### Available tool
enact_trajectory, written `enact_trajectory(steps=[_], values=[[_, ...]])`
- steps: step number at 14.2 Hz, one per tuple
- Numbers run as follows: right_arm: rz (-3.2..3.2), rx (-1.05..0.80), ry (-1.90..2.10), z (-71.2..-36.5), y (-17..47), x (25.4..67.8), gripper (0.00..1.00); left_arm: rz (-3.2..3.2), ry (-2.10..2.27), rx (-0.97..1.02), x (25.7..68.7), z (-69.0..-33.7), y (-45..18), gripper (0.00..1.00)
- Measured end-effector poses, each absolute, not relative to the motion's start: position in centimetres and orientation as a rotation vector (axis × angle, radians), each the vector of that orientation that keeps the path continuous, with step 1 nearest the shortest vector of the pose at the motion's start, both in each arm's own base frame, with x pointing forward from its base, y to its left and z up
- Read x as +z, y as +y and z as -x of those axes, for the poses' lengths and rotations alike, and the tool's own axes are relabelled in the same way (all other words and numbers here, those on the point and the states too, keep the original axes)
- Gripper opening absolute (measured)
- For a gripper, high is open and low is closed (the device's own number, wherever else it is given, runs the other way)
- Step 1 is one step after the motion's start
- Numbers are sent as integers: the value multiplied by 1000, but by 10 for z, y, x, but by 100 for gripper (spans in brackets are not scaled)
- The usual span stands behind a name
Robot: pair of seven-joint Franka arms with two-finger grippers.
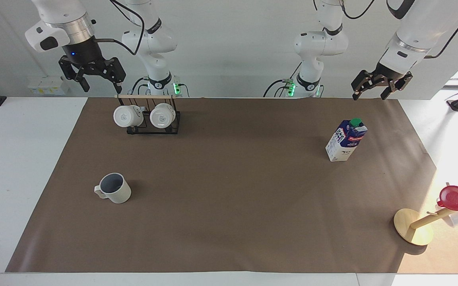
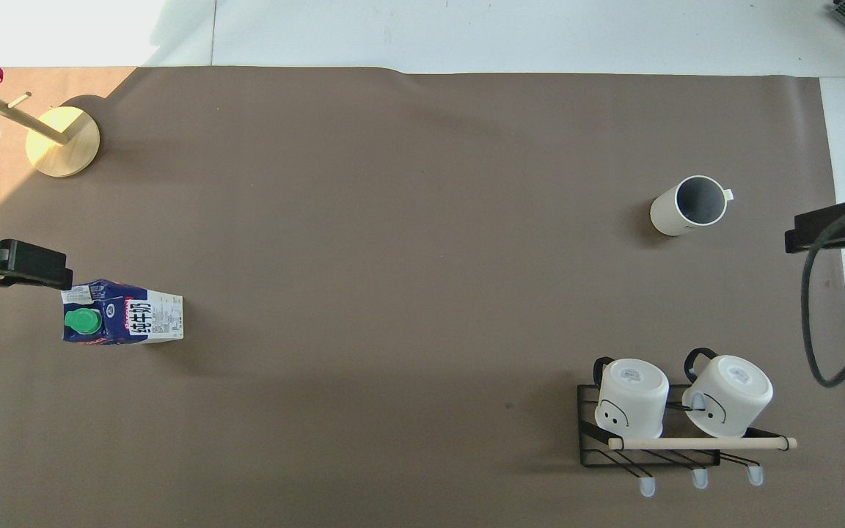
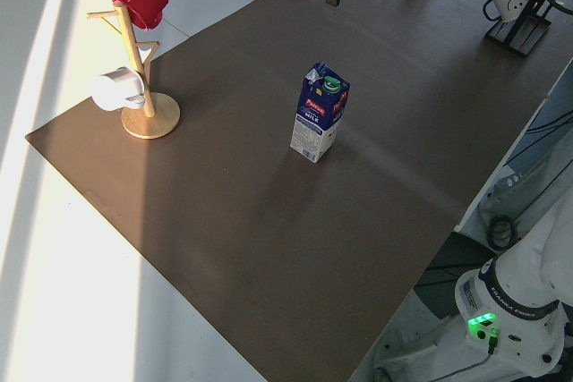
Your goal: Place cup and milk on table
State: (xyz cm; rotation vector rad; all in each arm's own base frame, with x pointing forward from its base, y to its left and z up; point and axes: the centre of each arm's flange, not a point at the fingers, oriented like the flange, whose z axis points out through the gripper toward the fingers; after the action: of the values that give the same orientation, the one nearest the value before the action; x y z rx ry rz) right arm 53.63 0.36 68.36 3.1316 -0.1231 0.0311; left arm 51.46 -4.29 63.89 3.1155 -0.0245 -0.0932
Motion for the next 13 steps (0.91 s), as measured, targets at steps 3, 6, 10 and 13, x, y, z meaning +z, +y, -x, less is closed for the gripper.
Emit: enact_trajectory(steps=[3,6,10,13], values=[[-3131,27,-125,-536,3,683,100,-3115,-24,-93,639,-515,-43,100],[-3132,26,-125,-536,3,682,100,-3115,-24,-93,639,-515,-43,100],[-3132,24,-127,-536,2,682,100,-3115,-24,-93,639,-515,-43,100],[-3132,23,-128,-536,2,682,100,-3115,-24,-93,639,-515,-43,100]])
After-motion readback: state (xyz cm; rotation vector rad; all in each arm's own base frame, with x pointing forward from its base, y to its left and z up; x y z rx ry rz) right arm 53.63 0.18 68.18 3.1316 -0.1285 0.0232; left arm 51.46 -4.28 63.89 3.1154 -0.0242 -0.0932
